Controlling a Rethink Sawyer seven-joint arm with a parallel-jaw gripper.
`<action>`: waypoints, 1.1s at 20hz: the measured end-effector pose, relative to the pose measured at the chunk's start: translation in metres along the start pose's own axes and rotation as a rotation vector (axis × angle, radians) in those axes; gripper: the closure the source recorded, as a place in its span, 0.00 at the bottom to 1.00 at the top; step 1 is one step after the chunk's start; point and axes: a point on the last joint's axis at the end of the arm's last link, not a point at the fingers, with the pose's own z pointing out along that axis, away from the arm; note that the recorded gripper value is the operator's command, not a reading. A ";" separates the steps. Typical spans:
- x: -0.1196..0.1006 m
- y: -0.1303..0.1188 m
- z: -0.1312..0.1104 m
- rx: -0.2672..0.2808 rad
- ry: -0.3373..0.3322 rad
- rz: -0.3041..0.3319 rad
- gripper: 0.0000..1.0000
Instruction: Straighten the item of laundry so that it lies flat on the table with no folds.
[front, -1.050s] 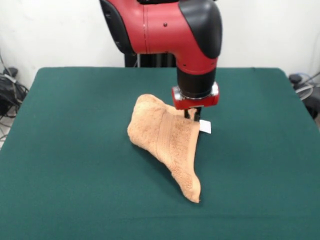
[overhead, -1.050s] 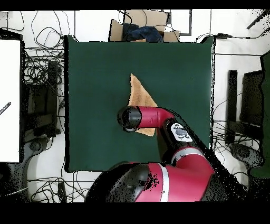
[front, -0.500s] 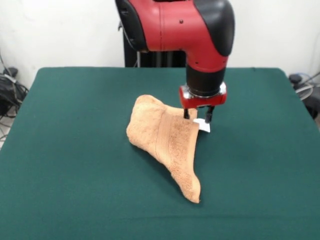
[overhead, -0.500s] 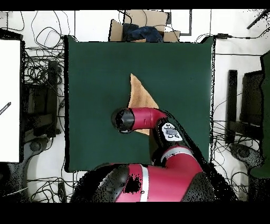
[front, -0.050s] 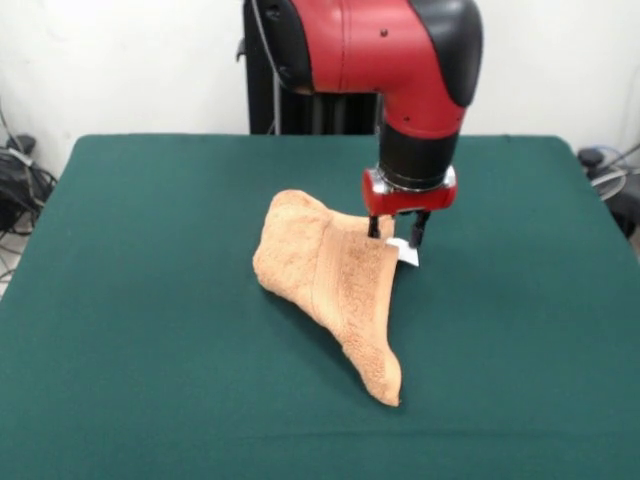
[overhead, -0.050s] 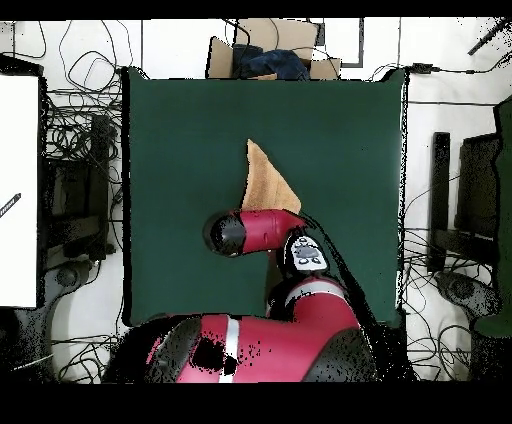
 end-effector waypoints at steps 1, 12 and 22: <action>0.001 0.001 0.000 0.008 -0.004 -0.005 0.00; 0.001 0.001 0.001 0.016 -0.013 0.005 0.00; 0.003 -0.015 0.002 0.020 -0.021 0.041 1.00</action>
